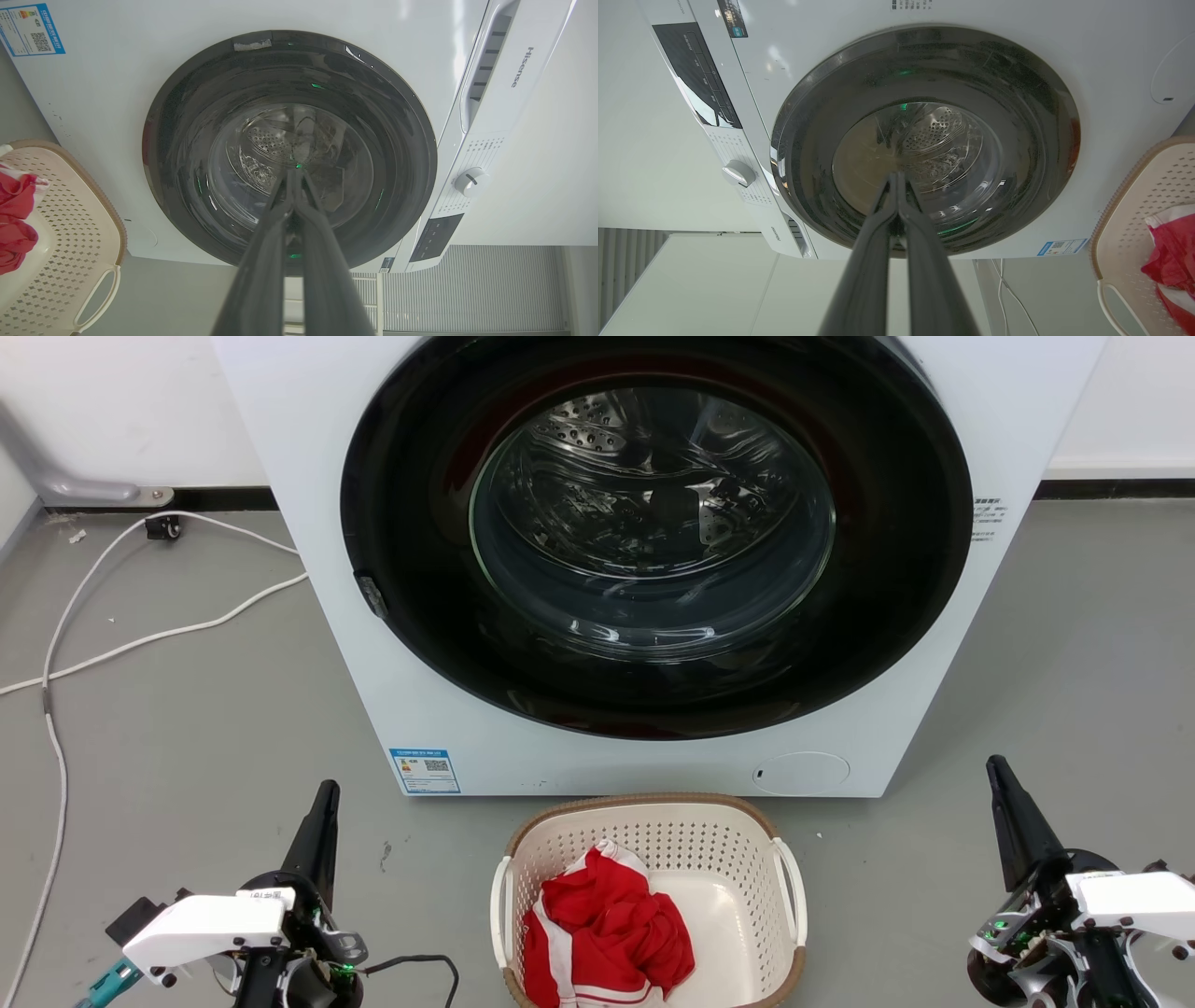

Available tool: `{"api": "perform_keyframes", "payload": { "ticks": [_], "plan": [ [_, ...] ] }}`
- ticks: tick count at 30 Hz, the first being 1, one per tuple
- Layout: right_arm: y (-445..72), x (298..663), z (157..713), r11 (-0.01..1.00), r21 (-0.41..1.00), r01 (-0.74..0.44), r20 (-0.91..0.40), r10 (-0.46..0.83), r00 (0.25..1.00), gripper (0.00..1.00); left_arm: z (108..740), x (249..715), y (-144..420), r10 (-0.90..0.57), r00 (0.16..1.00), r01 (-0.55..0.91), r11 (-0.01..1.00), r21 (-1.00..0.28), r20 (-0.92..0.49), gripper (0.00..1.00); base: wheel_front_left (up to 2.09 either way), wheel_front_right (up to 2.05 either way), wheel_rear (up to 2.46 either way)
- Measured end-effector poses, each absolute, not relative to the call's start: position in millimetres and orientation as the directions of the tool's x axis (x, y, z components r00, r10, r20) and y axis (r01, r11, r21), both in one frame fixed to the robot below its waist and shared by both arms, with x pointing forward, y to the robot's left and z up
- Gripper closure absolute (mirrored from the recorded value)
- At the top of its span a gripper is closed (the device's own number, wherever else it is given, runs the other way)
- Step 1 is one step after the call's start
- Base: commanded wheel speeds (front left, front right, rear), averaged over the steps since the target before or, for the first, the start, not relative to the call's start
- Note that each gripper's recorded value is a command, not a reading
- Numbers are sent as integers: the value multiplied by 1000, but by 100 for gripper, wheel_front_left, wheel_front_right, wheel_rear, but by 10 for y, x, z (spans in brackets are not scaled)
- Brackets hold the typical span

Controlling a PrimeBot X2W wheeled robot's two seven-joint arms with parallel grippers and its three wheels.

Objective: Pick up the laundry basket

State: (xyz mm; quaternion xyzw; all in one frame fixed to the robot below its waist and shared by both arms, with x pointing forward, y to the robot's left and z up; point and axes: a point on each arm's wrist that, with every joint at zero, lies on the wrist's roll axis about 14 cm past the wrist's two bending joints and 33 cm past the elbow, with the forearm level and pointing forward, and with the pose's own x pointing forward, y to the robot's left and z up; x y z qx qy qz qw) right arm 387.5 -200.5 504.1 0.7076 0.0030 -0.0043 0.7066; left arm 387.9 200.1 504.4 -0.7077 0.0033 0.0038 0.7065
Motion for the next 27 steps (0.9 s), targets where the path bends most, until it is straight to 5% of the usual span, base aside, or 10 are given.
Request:
{"api": "perform_keyframes", "payload": {
  "ticks": [4, 5, 17, 27],
  "plan": [
    [-2003, 3875, 5042, -2, 1000, 10, -10, 0, 1000, 100, 5045, 3880, 2001, 1, 1000, -10, -2, -1000, -10, 100, 0, 0, 0],
    [-2003, 3869, 5025, -3, 1000, 15, -15, 0, 1000, 0, 5028, 3875, 2000, 1, 1000, -15, -4, -1000, -15, 0, 0, 0, 0],
    [-1958, 3768, 4879, 8, 998, 57, -57, -14, 998, 0, 4913, 3795, 1909, 3, 999, -47, 3, -999, -47, 0, 0, 0, 0],
    [-1929, 3733, 4905, 178, 983, 52, -49, -18, 999, 0, 5090, 3819, 1870, 7, 1000, 5, 138, -990, 6, 0, 0, 0, 0]
  ]
}}
